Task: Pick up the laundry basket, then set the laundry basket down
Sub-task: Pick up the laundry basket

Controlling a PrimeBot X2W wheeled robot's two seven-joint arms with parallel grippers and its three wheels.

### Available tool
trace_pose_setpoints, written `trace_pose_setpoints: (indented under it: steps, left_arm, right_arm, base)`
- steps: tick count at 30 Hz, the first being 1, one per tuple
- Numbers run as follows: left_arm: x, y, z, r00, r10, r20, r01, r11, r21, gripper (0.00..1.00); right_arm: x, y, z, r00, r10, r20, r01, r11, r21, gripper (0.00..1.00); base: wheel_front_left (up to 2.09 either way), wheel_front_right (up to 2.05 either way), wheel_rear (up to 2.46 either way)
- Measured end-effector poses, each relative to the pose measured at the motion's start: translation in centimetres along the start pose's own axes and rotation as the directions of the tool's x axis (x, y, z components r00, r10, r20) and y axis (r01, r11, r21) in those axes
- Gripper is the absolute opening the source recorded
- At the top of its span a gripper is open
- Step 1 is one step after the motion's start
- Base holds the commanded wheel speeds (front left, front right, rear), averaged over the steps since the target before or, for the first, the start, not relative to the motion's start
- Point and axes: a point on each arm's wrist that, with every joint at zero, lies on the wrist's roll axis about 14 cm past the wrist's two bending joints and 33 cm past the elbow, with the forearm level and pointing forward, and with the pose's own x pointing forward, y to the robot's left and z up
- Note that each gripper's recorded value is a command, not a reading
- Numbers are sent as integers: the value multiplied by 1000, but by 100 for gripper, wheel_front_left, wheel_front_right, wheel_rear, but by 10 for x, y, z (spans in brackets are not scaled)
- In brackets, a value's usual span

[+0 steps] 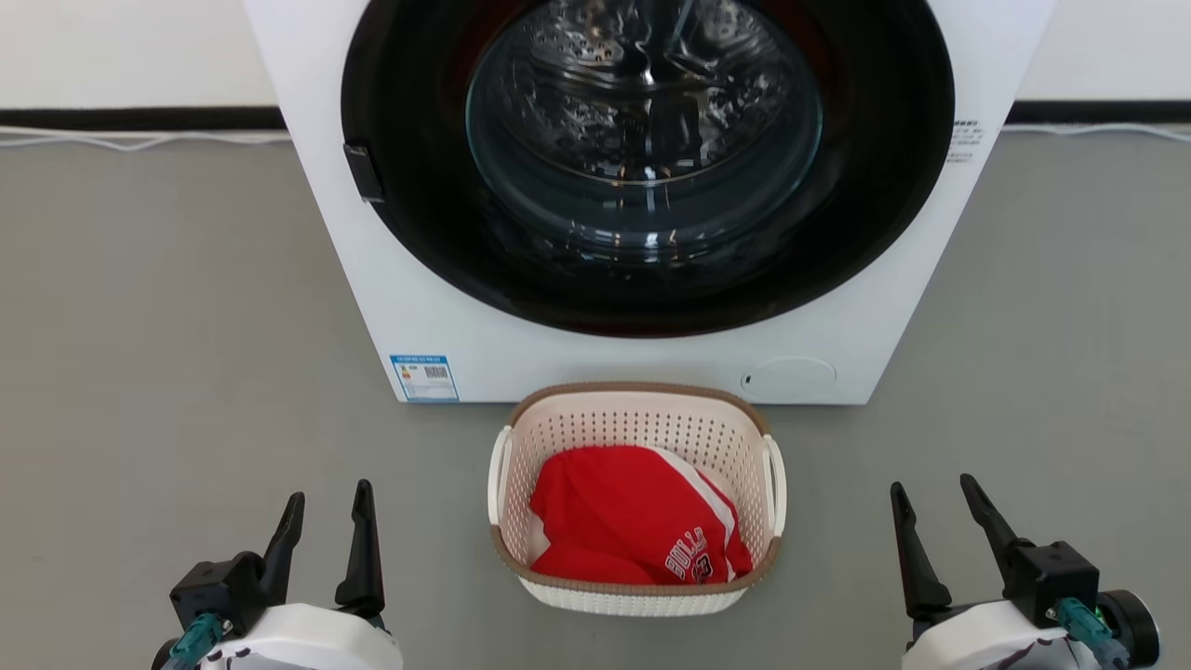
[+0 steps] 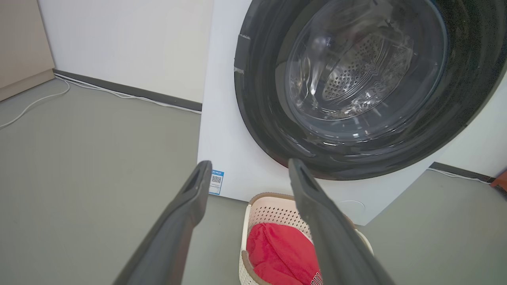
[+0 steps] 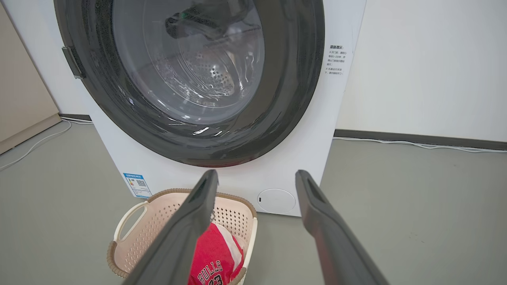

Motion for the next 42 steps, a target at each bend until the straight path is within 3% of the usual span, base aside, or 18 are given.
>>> trace_pose_setpoints:
  steps: [10, 23, 42]
  left_arm:
    - [31, -7, -6, 1000, -19, -15, 19, 1000, 9, 100]
    - [85, -25, -43, 991, -68, -112, 71, 997, 19, 100]
    - [149, -33, -167, 894, -101, -436, 138, 989, 54, 100]
  right_arm:
    - [31, -5, 3, 1000, -14, 7, 14, 1000, 16, 100]
    - [80, -16, -23, 997, -38, -68, 40, 999, 30, 100]
    - [153, 1, -134, 938, 21, -345, -17, 1000, 14, 100]
  base:
    - [0, 0, 0]
    - [0, 0, 0]
    - [0, 0, 0]
